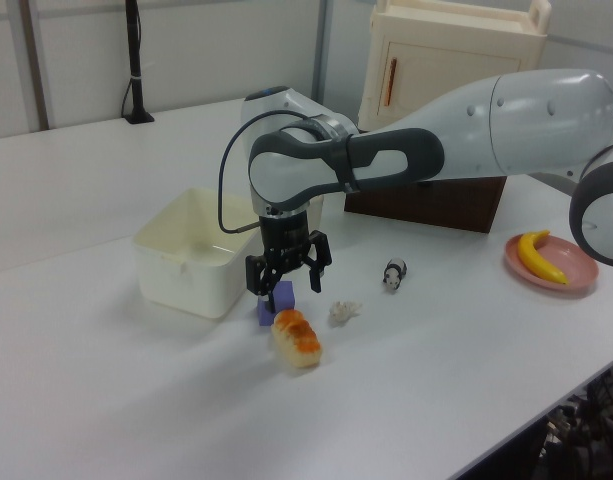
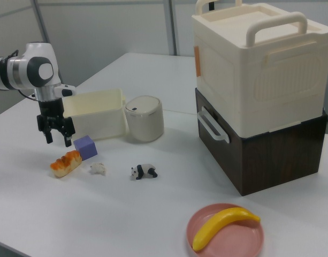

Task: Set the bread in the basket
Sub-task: 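Lift the bread and carry it over the white basket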

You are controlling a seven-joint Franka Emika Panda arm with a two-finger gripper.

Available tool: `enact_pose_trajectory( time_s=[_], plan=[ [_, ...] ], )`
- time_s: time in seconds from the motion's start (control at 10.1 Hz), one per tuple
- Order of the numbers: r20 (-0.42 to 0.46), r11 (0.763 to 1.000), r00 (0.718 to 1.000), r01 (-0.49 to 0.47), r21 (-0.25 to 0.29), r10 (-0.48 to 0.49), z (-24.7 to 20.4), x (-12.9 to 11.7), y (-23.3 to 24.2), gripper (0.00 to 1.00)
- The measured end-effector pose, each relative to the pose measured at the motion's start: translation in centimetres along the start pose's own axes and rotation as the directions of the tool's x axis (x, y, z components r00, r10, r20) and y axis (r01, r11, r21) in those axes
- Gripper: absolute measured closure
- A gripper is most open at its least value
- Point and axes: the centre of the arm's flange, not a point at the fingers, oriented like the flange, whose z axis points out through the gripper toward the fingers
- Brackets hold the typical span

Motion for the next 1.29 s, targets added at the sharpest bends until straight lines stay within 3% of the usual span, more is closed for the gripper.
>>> enact_pose_trajectory(
  time_s=[0.5, 0.69, 0.79, 0.99, 1.19, 1.29],
  plan=[
    [0.079, 0.999, 0.997, 0.013, -0.041, -0.010, 8.5, 1.9, -1.5, 0.00],
    [0.087, 0.999, 0.996, 0.019, -0.045, -0.015, 9.7, 2.1, -1.7, 0.11],
    [0.079, 0.999, 0.996, 0.033, -0.039, -0.029, 9.1, 2.1, -1.5, 0.25],
    [0.033, 0.999, 0.999, 0.037, -0.018, -0.036, 5.3, 1.4, -1.0, 0.65],
    [-0.038, 0.999, 0.999, 0.037, 0.017, -0.037, -1.4, -0.8, -0.1, 0.74],
    [-0.081, 0.997, 0.997, 0.017, 0.079, -0.010, -4.8, -1.0, 0.8, 0.75]
  ],
)
